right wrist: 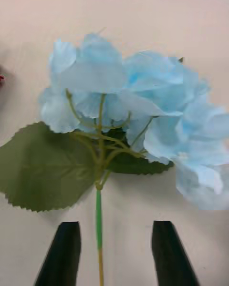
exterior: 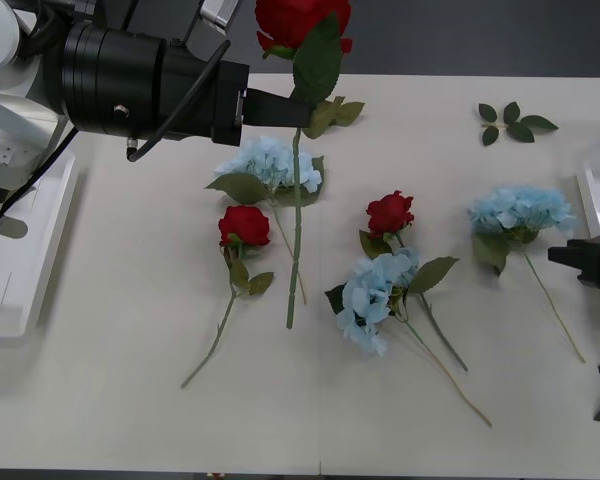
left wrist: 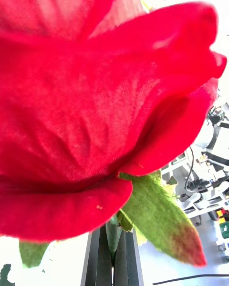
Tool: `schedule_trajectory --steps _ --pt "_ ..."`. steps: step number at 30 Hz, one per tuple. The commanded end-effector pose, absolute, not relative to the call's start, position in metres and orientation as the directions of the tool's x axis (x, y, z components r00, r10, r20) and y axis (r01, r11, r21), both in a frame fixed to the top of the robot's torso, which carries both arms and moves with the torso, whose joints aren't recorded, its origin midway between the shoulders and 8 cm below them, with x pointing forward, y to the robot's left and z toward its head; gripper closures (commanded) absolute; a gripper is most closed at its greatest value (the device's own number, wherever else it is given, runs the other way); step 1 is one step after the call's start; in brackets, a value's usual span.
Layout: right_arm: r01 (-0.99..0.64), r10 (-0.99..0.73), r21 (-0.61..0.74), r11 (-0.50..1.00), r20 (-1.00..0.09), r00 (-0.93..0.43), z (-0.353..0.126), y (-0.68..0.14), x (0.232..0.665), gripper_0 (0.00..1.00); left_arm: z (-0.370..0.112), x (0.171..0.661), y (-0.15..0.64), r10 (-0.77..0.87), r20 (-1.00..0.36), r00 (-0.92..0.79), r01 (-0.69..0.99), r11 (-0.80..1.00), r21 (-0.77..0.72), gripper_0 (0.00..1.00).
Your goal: Put the red flowers into the right box and the blue flowers into the left box
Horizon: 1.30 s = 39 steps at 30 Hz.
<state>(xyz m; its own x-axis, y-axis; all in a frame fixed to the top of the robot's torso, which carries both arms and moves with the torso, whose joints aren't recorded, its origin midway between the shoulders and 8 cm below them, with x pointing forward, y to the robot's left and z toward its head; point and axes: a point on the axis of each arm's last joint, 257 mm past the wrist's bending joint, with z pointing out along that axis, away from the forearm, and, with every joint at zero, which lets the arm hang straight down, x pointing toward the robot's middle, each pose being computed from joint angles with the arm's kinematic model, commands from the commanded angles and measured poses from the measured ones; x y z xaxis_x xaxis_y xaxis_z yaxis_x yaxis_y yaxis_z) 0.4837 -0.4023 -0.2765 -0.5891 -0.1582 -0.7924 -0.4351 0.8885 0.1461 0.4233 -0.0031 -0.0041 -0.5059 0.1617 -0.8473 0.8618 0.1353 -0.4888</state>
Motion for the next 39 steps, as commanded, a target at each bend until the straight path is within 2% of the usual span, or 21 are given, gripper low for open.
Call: schedule_trajectory --steps 1,6,11,18,26,33,39 --pt "-0.446 -0.162 0.138 0.884 -0.805 -0.570 -0.263 -0.399 0.491 0.33 0.017 0.418 -0.017 0.151 -0.863 -0.481 0.876 0.111 -0.469 1.00" --pt "-0.491 -0.166 0.170 0.854 -0.806 -0.568 -0.251 -0.388 0.486 0.26 0.016 0.418 -0.026 0.158 -0.869 -0.468 0.883 0.111 -0.456 1.00" --pt "-0.539 -0.122 0.257 0.802 -0.813 -0.569 -0.225 -0.371 0.476 0.25 0.017 0.417 -0.030 0.156 -0.872 -0.464 0.886 0.107 -0.452 1.00" --pt "-0.677 -0.025 0.414 0.609 -0.843 -0.538 -0.164 -0.305 0.450 0.25 0.016 0.418 -0.030 0.156 -0.873 -0.462 0.886 0.108 -0.450 1.00" --pt "-0.786 0.073 0.458 0.416 -0.878 -0.473 -0.101 -0.242 0.428 0.25 0.016 0.418 -0.030 0.156 -0.873 -0.462 0.886 0.108 -0.450 1.00" --pt "-0.839 0.121 0.474 0.268 -0.880 -0.459 -0.078 -0.189 0.396 0.25 0.016 0.418 -0.030 0.156 -0.873 -0.462 0.886 0.108 -0.450 1.00" --pt "-0.846 0.154 0.509 0.159 -0.859 -0.488 -0.078 -0.150 0.356 0.25 0.016 0.418 -0.030 0.156 -0.873 -0.462 0.886 0.108 -0.450 1.00"
